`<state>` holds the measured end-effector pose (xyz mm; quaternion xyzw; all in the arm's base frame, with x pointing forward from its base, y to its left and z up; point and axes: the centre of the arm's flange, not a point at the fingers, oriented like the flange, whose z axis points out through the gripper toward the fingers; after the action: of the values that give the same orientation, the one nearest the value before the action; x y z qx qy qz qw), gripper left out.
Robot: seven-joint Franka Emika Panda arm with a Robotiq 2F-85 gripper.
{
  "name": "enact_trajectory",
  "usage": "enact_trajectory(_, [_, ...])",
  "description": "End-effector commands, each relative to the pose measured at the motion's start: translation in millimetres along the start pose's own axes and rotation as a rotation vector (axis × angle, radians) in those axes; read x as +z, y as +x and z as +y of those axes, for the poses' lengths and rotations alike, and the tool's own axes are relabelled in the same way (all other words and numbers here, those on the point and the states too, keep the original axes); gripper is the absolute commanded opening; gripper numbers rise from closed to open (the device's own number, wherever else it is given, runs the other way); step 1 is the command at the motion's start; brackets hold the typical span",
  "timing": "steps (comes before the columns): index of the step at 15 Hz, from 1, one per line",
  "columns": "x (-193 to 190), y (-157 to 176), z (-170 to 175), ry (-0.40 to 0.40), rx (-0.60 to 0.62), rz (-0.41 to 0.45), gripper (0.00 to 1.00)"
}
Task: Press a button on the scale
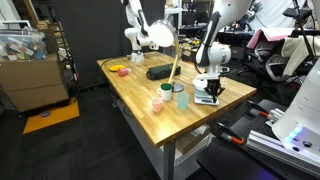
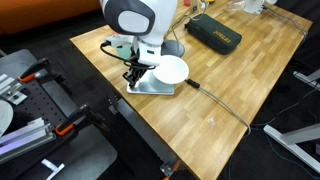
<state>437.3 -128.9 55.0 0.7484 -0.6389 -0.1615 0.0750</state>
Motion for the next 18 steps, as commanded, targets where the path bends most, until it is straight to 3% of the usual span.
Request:
enact_trajectory(1, [1, 4, 3, 0.009, 0.016, -0.020, 0.00])
enact_trajectory(12, [19, 14, -15, -0.065, 0.007, -0.096, 0.00])
enact_trajectory(18, [12, 12, -9, -0.051, 0.017, -0.095, 0.00])
